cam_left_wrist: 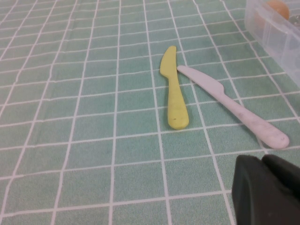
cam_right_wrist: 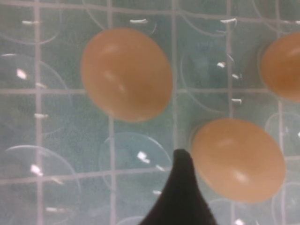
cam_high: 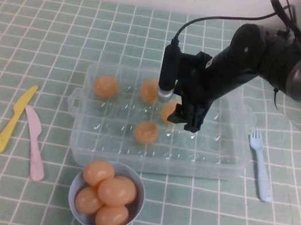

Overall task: Take an egg out of the egg box
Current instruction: Pick up the egg from the plastic box

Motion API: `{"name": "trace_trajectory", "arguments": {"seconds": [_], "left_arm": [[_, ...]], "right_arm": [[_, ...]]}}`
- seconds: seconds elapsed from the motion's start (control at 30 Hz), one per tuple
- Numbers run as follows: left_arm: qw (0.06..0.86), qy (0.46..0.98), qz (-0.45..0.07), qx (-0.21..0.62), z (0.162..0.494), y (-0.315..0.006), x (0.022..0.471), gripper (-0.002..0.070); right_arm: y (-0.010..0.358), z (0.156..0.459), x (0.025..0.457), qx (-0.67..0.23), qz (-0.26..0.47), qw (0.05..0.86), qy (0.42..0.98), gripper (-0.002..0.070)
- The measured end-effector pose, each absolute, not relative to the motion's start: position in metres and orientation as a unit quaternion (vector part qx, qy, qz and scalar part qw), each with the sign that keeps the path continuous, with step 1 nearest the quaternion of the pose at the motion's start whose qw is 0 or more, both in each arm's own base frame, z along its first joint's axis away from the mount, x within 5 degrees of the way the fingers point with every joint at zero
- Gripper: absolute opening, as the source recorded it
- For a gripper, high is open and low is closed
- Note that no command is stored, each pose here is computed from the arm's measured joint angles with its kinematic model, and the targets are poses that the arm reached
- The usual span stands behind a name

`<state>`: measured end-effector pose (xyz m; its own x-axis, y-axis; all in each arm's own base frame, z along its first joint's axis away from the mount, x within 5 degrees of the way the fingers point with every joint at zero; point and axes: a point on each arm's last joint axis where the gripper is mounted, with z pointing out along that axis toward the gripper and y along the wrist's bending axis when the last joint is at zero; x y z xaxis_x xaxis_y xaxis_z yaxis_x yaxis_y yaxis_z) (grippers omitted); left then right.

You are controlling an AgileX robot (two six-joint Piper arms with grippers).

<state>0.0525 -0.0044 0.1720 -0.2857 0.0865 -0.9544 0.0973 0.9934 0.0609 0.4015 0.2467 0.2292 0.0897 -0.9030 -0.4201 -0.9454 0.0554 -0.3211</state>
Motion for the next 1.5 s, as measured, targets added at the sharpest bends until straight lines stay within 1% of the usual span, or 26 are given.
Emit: {"name": "trace_trajectory", "arguments": {"seconds": [0.2,0.47,0.7,1.03,1.27,1.5], "left_arm": [[0.595,0.802,-0.005,0.057,0.172,-0.004,0.053,-0.0004],[0.595,0.802,-0.005,0.057,0.172,-0.004,0.053,-0.0004],[0.595,0.802,-0.005,0.057,0.172,-0.004,0.053,-0.0004],[0.595,0.802,-0.005,0.057,0.172,-0.004,0.053,-0.0005],[0.595,0.802,-0.005,0.057,0.172,-0.004,0.053,-0.0005],[0.595,0.802,-0.005,0.057,0.172,-0.004,0.053,-0.0004]], "right_arm": [[0.248,0.225,0.408,-0.692,0.039,0.269,0.669,0.0480],[0.248,0.206,0.413,-0.695,0.044,0.250,0.673,0.0480],[0.249,0.202,0.417,-0.690,0.036,0.263,0.673,0.0480],[0.249,0.199,0.418,-0.690,0.036,0.263,0.674,0.0480],[0.250,0.191,0.419,-0.689,0.039,0.257,0.676,0.0480],[0.251,0.193,0.421,-0.685,0.035,0.269,0.676,0.0480]]}}
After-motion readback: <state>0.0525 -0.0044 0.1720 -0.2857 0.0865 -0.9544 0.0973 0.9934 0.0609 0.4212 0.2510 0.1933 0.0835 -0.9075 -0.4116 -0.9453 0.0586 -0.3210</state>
